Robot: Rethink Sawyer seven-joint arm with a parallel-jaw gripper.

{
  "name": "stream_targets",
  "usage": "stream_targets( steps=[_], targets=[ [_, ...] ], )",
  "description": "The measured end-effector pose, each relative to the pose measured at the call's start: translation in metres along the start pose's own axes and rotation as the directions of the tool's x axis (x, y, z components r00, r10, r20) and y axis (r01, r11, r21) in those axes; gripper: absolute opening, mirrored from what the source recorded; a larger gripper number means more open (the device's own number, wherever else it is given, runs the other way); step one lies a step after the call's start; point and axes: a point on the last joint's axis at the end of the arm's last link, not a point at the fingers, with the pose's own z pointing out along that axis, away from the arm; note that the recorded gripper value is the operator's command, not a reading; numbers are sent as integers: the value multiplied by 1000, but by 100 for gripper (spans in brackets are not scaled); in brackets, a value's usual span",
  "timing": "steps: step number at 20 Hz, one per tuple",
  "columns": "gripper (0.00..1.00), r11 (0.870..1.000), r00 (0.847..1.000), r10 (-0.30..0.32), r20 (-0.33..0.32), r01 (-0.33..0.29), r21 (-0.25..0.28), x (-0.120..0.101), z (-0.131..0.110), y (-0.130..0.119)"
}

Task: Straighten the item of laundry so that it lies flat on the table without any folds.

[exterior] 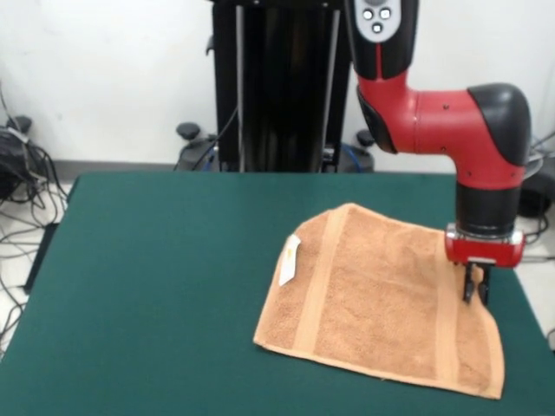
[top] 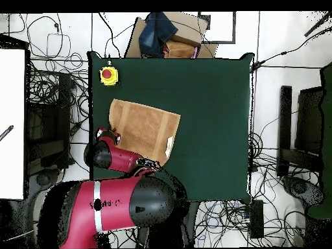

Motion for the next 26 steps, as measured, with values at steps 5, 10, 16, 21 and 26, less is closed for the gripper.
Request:
stream_targets(
  steps=[5, 10, 16, 21, 26],
  targets=[
    [0, 1000, 1000, 12, 14, -12, -19, -1, 0, 8],
    [0, 999, 999, 25, 23, -24, -28, -5, 0, 9],
    [100, 999, 999, 25, 22, -24, -27, -5, 0, 8],
    [100, 999, 1000, 15, 23, -15, -31, -5, -1, 7],
    [100, 999, 1000, 9, 26, -8, -35, -7, -1, 3]
  ],
)
